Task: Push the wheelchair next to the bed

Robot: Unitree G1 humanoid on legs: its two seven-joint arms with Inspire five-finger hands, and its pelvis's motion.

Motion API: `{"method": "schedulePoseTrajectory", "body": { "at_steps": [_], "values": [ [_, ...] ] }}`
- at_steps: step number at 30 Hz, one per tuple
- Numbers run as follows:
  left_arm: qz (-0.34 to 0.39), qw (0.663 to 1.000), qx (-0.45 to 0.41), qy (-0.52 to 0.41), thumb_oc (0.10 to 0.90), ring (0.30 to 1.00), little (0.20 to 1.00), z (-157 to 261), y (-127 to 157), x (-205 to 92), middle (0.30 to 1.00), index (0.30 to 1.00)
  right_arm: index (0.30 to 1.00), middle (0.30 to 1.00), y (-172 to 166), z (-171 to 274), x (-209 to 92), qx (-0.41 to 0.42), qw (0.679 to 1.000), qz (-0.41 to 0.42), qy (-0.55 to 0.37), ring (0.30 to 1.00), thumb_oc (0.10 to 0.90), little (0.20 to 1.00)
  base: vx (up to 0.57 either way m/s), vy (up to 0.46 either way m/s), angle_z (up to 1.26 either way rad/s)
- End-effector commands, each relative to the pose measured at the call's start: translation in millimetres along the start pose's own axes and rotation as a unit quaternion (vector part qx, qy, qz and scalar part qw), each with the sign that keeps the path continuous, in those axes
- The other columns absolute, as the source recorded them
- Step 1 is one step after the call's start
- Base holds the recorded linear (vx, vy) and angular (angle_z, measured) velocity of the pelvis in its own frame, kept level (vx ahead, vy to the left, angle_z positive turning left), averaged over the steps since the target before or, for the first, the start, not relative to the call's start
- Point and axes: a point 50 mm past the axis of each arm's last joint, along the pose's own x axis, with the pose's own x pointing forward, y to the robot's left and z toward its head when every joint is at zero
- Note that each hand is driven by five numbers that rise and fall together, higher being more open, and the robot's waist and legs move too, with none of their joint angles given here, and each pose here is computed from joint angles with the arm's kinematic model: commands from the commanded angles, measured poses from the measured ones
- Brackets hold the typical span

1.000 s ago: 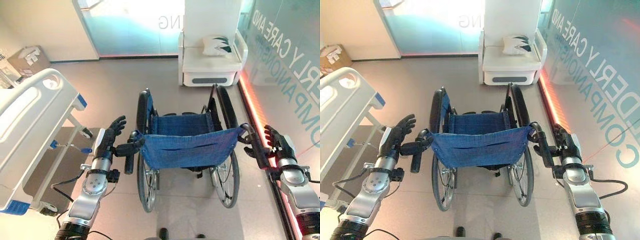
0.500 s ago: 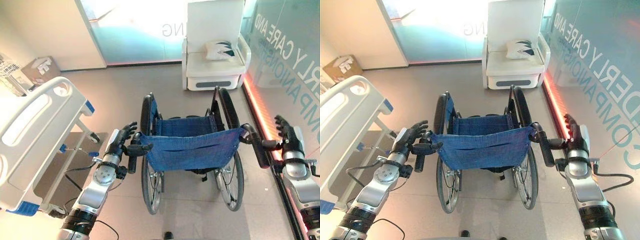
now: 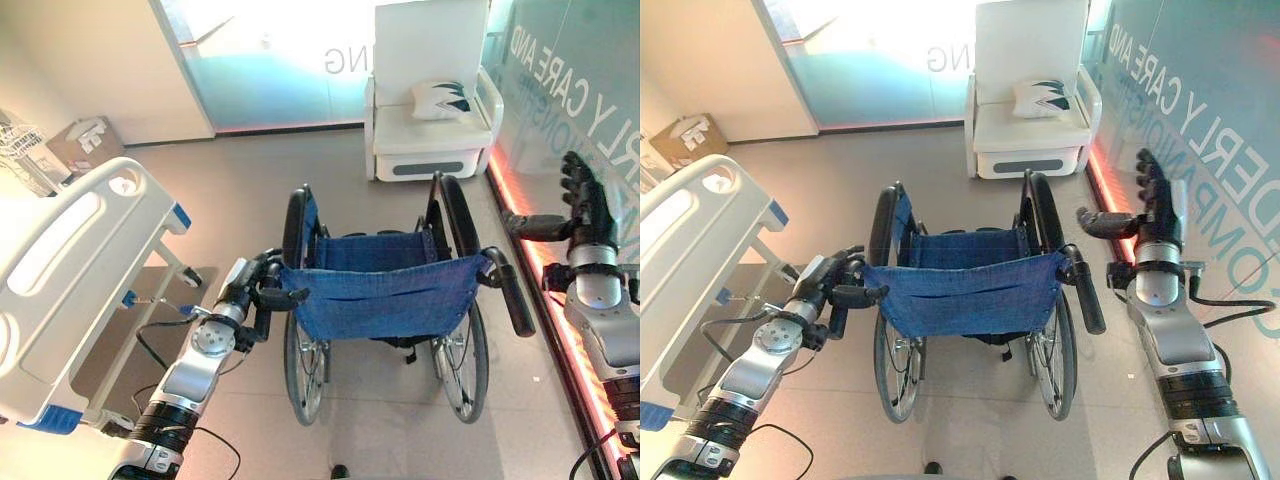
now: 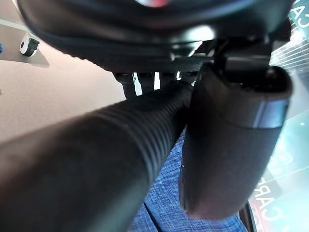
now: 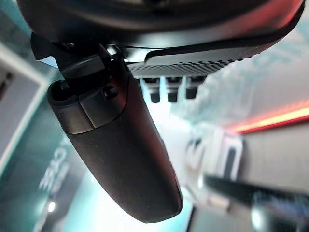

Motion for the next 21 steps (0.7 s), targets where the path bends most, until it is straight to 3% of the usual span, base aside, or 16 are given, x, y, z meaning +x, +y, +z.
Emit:
{"method": "schedulePoseTrajectory", "body": {
  "at_steps": [1, 8, 15, 21],
  "values": [
    [0.022, 0.956, 0.12, 0.268, 0.8, 0.9, 0.9, -119, 21, -46, 0.9, 0.9, 0.9, 0.9, -1, 75, 2, 0.036, 0.986, 0.079, -0.142, 0.9, 0.8, 0.9, 0.0, 0.0, 0.0],
    [0.036, 0.951, 0.133, 0.278, 0.8, 0.9, 0.9, -128, 29, -53, 0.9, 0.9, 0.9, 0.9, 6, 38, -7, -0.044, 0.982, 0.182, -0.029, 0.9, 0.8, 0.9, 0.0, 0.0, 0.0],
    [0.068, 0.937, 0.187, 0.288, 0.8, 0.9, 0.9, -126, 51, -59, 0.9, 0.9, 0.9, 0.9, -23, 21, -2, -0.126, 0.984, 0.119, 0.031, 0.9, 0.8, 0.9, 0.0, -0.001, -0.02],
    [0.14, 0.933, 0.229, 0.24, 0.8, 0.9, 0.9, -92, 95, -61, 0.9, 0.9, 0.9, 0.9, -46, 12, -10, -0.194, 0.975, 0.083, 0.072, 0.9, 0.8, 0.9, 0.0, 0.0, 0.0]
  ]
}}
